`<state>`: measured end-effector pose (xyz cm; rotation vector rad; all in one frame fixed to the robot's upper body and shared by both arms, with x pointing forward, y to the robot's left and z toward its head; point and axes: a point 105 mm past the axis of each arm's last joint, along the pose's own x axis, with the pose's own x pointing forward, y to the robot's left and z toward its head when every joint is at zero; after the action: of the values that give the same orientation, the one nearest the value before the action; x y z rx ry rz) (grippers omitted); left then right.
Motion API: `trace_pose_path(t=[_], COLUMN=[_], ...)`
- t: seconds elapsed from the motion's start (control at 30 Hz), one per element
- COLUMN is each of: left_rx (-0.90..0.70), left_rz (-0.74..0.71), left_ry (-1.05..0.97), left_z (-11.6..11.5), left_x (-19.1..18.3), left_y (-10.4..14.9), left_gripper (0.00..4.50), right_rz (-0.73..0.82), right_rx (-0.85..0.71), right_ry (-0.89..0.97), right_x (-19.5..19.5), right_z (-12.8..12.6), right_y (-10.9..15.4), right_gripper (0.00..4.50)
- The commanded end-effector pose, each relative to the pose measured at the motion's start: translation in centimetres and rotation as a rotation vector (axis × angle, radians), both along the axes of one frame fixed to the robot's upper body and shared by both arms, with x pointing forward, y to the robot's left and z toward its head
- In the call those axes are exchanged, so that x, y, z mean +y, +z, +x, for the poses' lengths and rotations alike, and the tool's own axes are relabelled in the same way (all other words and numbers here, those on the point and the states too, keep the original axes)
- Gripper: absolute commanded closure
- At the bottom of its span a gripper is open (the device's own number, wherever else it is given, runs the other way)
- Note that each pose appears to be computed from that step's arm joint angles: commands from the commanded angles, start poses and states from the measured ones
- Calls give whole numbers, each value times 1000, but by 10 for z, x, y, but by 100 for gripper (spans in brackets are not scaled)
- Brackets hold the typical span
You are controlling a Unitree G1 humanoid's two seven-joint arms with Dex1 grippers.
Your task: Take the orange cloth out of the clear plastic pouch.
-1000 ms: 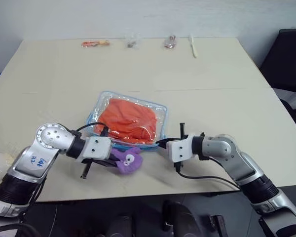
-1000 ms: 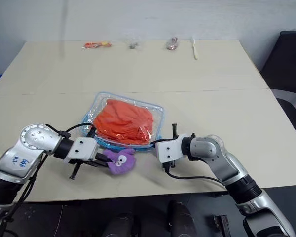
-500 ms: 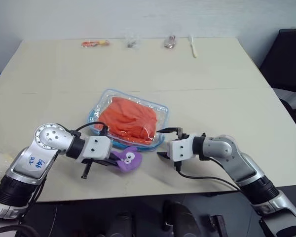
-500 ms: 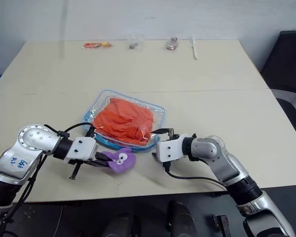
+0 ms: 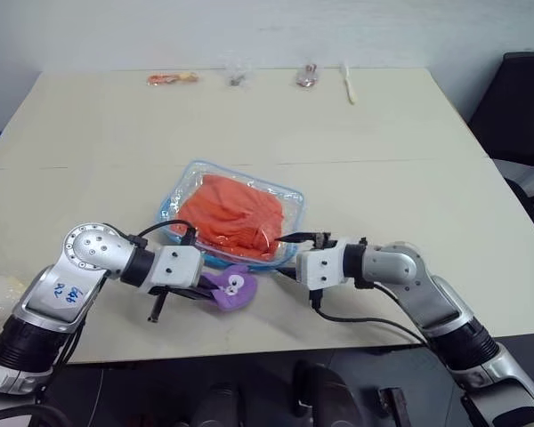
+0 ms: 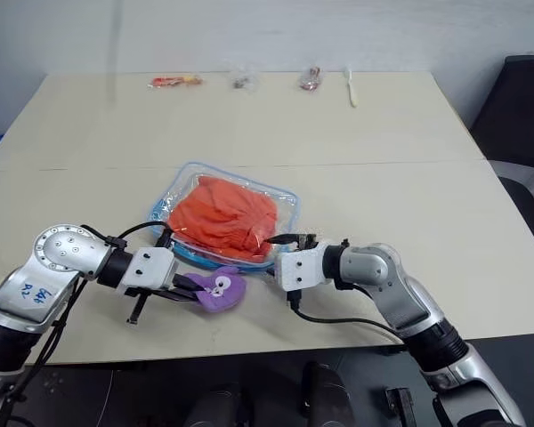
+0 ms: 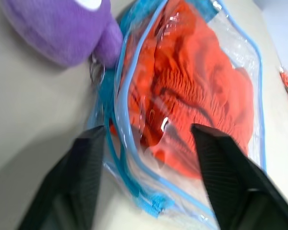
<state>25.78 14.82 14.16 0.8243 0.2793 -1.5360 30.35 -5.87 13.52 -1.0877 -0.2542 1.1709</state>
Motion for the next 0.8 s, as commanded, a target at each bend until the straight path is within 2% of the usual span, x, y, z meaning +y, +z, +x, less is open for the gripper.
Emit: trace_pose_path(t=[0.03, 0.13, 0.33, 0.43, 0.8], left_rx=[-25, -24, -23, -23, -21], left_rz=[-7, -9, -8, -8, 16], left_ry=[-3, -2, 0, 0, 46], left_z=[2, 2, 2, 3, 6], left_x=[-2, -2, -1, -1, 12], left_y=[6, 7, 6, 5, 5], left_gripper=[450, 450, 450, 450, 450], right_rz=[9, 20, 18, 18, 3], right_rx=[-38, -30, -26, -15, -43], right_ry=[7, 4, 10, 25, 10], right_x=[0, 1, 0, -2, -11], right_z=[1, 1, -2, -5, 1], right_y=[7, 9, 9, 11, 14], right_gripper=[306, 404, 404, 447, 447])
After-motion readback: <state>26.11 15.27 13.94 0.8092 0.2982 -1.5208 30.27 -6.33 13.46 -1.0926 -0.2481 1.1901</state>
